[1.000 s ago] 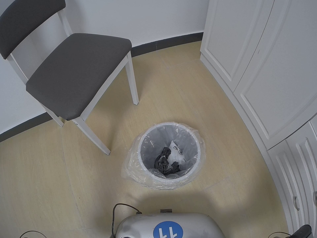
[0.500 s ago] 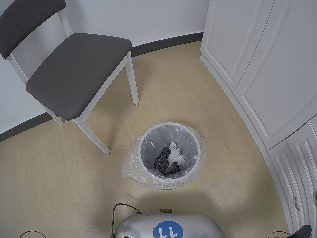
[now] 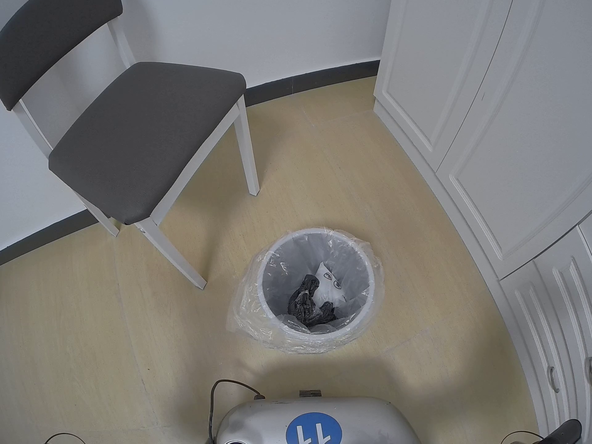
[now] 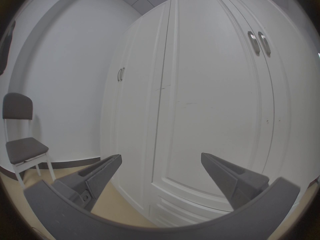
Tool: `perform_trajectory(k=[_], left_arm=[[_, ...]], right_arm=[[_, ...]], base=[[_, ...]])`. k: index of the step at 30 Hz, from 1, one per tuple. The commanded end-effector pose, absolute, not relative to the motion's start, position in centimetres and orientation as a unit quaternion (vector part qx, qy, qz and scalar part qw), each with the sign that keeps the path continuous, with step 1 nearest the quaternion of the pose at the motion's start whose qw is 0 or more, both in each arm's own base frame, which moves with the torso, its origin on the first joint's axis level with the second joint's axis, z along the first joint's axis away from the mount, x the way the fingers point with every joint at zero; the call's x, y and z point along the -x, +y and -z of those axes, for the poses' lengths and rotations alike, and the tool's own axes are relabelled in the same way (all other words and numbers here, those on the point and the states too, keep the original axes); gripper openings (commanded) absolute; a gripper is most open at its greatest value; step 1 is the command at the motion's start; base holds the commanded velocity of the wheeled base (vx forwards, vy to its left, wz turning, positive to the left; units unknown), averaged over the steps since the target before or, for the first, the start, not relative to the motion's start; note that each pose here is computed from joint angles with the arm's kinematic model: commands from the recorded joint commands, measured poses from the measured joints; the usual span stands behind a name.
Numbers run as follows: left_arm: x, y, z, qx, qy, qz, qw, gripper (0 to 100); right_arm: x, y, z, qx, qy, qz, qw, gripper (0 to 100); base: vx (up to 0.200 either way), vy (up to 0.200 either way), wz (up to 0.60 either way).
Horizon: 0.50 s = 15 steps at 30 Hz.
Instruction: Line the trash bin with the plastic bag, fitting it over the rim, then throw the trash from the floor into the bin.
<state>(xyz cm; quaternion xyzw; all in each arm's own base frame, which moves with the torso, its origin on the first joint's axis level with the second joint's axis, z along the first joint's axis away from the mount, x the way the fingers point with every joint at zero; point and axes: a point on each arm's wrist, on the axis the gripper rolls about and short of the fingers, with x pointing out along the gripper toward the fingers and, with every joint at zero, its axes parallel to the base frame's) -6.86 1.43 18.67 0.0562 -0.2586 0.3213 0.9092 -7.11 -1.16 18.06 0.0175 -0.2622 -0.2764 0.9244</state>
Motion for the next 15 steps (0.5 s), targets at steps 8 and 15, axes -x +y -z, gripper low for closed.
perform_trajectory(k=[8,15], left_arm=[[4.8,0.8,-14.6,-0.056,-0.24,-0.196,0.949,100],[3.2,0.5,-11.7,-0.028,-0.178,-0.124,0.976,100]], right_arm=[[6.7,-0.8,-17.5,-0.049,-0.28,0.179,0.942,100],[6.2,-0.7,-16.9,-0.065,-0.275,0.137,0.949,100]], base=[[0.0,0.0,0.0],[0.0,0.0,0.0]])
